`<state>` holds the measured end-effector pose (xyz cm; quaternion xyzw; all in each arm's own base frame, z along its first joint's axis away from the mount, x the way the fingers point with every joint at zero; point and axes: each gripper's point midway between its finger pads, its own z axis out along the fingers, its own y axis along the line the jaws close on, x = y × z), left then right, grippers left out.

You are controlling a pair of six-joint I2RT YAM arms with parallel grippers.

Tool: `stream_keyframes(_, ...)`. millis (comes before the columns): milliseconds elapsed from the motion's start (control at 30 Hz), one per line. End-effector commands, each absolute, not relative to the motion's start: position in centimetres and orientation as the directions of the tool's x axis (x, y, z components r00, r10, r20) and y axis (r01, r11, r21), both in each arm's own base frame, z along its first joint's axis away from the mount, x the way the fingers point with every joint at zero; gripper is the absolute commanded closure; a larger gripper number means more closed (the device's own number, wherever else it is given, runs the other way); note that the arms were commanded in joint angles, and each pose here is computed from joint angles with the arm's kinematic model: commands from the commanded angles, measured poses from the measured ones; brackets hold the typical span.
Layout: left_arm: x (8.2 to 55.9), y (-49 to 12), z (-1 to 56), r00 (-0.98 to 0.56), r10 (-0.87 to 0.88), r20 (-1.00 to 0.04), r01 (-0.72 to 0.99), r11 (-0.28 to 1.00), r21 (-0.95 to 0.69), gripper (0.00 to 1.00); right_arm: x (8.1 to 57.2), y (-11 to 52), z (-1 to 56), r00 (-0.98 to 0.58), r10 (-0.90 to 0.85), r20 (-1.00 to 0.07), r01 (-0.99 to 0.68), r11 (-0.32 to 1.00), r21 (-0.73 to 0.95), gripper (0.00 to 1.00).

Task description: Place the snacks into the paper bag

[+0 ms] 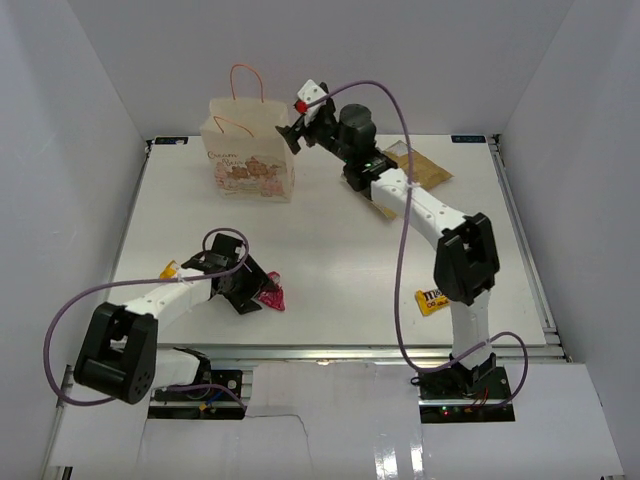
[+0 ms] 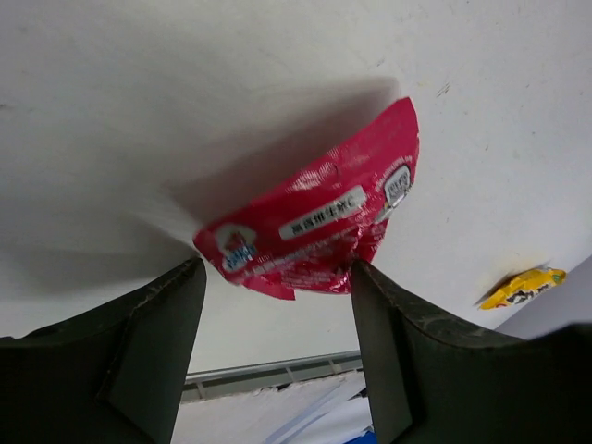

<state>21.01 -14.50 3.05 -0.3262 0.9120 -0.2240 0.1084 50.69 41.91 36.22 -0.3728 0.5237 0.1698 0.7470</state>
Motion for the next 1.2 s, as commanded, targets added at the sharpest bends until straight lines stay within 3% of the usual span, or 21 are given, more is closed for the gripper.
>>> stream_keyframes(0,22.5,-15.2,2.6,-0.76,-0.644,-0.086,-0.555,0.713,-0.428,0.26,45.6,37.9,39.9,0.412,-0.1,-0.906,-0.753,0.522,-0.4,0.09)
stream_keyframes(33,23.1,-15.6,3.0,-0.764,-0.638,-0.098,-0.545,0.719,-0.431,0.27,43.4,37.9,38.1,0.4,-0.118,-0.909,-0.817,0.403,-0.412,0.09)
stream_keyframes(167,23.4,-15.8,2.1,-0.767,-0.632,-0.108,-0.553,0.738,-0.387,0.33,37.4,33.9,33.7,0.344,-0.192,-0.919,-0.889,0.248,-0.385,0.06)
stream_keyframes(300,23.8,-15.0,1.0,-0.768,-0.626,-0.134,-0.56,0.758,-0.334,0.54,31.0,30.4,25.3,0.159,-0.277,-0.948,-0.973,0.119,-0.198,0.03)
stream_keyframes(467,26.3,-15.6,1.6,-0.795,-0.574,-0.197,-0.489,0.799,-0.35,0.74,26.0,26.8,21.3,0.007,-0.316,-0.949,-0.996,0.081,-0.034,0.0)
stream_keyframes(533,27.2,-15.8,2.1,-0.809,-0.541,-0.23,-0.445,0.82,-0.361,0.85,24.3,25.7,19.6,-0.047,-0.345,-0.938,-0.997,0.076,0.022,0.05)
stream_keyframes(733,29.8,-16.9,6.4,-0.8,-0.482,-0.359,-0.297,0.836,-0.461,1.0,23.7,23.4,18.7,-0.092,-0.349,-0.933,-0.99,0.133,0.047,0.07)
stream_keyframes(1000,30.0,-18.3,12.0,-0.78,-0.423,-0.46,-0.105,0.814,-0.571,1.0,23.5,22.3,18.3,-0.113,-0.344,-0.932,-0.984,0.169,0.057,0.07)
stream_keyframes(1033,29.7,-18.9,12.2,-0.793,-0.399,-0.459,-0.066,0.807,-0.587,0.96,23.5,22.3,18.3,-0.115,-0.344,-0.932,-0.983,0.173,0.058,0.07)
stream_keyframes(1067,28.7,-20.2,12.5,-0.832,-0.328,-0.447,0.021,0.786,-0.617,0.89,23.5,22.2,18.3,-0.116,-0.343,-0.932,-0.983,0.175,0.058,0.07)
stream_keyframes(1100,28.4,-20.9,12.3,-0.852,-0.291,-0.435,0.05,0.782,-0.621,0.61,23.4,22.2,18.2,-0.121,-0.344,-0.931,-0.982,0.177,0.062,0.07)
stream_keyframes(1167,28.0,-21.1,11.5,-0.872,-0.231,-0.431,0.078,0.804,-0.589,0.38,23.4,22.1,18.0,-0.125,-0.346,-0.93,-0.982,0.178,0.066,0.07)
